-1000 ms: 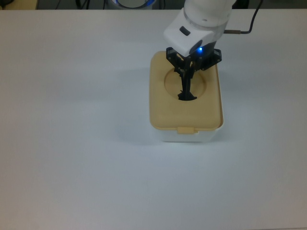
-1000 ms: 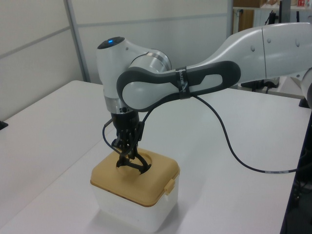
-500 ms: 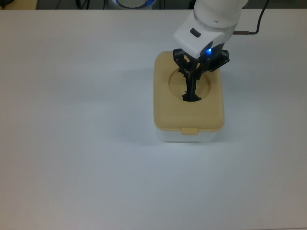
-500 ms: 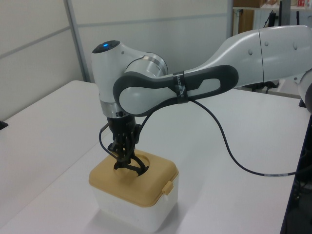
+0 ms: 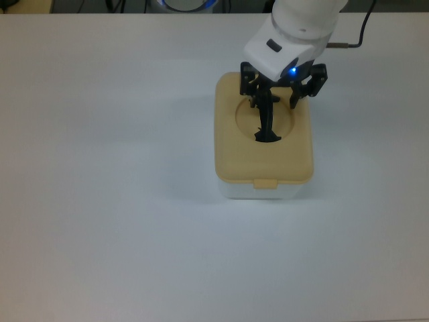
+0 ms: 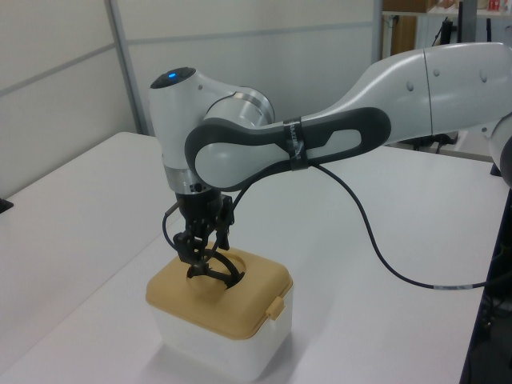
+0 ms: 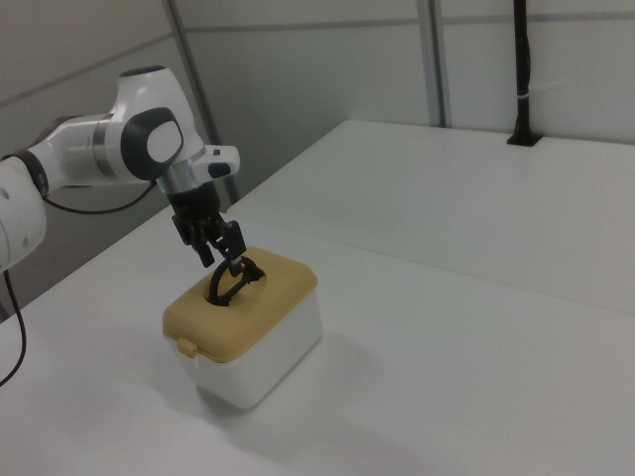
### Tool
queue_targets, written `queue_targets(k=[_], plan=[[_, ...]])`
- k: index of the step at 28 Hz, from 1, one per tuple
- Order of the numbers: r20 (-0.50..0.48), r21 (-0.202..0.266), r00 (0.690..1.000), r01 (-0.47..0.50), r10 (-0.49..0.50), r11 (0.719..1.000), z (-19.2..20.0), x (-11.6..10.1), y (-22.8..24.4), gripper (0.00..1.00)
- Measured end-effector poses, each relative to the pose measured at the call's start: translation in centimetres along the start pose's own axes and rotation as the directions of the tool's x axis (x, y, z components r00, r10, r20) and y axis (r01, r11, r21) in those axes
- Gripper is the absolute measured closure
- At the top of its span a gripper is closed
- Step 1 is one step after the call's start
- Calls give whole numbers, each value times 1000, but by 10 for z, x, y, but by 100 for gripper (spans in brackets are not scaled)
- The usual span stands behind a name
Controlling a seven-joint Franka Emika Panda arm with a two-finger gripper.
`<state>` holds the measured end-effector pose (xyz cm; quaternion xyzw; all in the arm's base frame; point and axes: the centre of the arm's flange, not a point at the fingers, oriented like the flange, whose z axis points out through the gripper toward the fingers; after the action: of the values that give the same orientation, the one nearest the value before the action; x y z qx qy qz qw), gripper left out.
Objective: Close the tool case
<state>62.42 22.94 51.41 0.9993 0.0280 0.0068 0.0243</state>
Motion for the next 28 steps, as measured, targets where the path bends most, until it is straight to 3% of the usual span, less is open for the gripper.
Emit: queue_targets(k=[6,14,28], plan=[[33,-19,999,7,-7,1000,-26,-15,10,1],[84,-43,996,-24,27,999,-43,-27,40,0],[97,-43,990,-94,98,995,-45,-15,130,0]])
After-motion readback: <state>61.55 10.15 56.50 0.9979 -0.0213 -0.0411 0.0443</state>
